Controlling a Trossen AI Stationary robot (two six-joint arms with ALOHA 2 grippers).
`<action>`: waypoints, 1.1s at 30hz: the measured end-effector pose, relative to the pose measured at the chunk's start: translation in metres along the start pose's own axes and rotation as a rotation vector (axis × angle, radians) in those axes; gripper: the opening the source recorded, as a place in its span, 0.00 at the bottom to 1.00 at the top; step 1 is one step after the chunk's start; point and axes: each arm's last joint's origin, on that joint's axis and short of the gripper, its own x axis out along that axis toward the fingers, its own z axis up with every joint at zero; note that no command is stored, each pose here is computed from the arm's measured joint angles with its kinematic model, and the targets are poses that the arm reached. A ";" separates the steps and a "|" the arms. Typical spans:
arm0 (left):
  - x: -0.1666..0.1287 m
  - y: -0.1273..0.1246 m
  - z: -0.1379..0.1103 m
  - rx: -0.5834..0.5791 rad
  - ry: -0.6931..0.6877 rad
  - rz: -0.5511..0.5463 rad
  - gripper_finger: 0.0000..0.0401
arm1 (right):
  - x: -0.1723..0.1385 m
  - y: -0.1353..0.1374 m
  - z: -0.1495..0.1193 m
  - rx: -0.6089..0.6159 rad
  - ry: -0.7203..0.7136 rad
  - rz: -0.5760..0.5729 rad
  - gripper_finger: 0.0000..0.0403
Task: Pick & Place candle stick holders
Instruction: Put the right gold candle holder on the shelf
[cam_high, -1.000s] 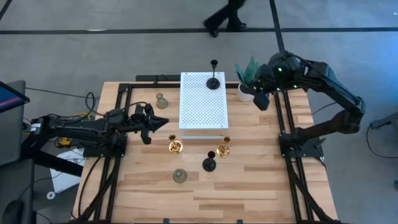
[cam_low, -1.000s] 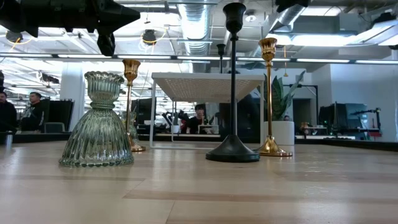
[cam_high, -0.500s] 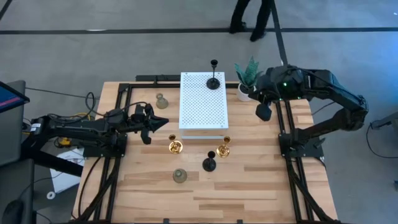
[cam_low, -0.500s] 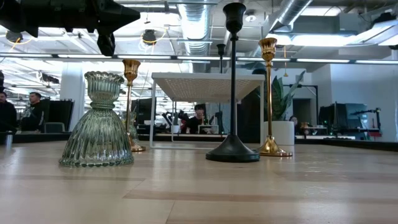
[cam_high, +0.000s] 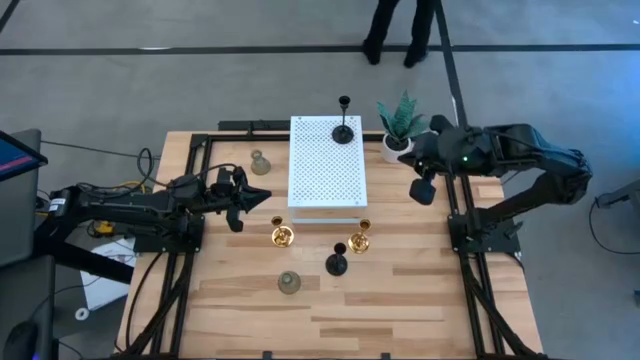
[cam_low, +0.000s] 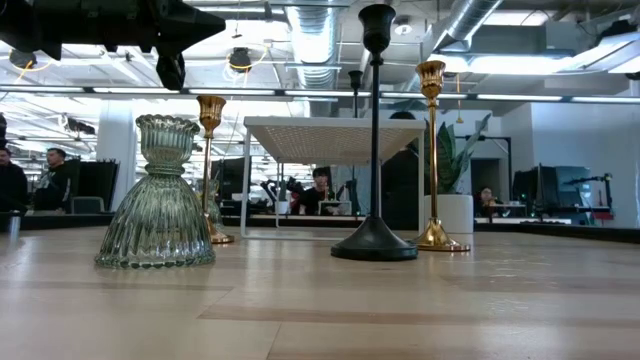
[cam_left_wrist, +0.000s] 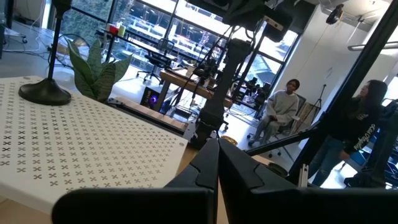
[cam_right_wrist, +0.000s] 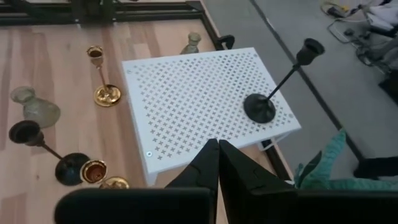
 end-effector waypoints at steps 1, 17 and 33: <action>0.000 0.000 0.000 0.000 0.000 0.000 0.02 | -0.001 0.000 -0.001 0.008 -0.001 -0.005 0.00; 0.000 0.000 0.000 0.006 0.001 0.000 0.02 | 0.048 0.032 -0.069 0.197 -0.312 0.170 0.00; 0.000 0.004 0.000 0.181 -0.018 0.138 0.01 | 0.075 0.042 -0.100 0.313 -0.270 0.207 0.00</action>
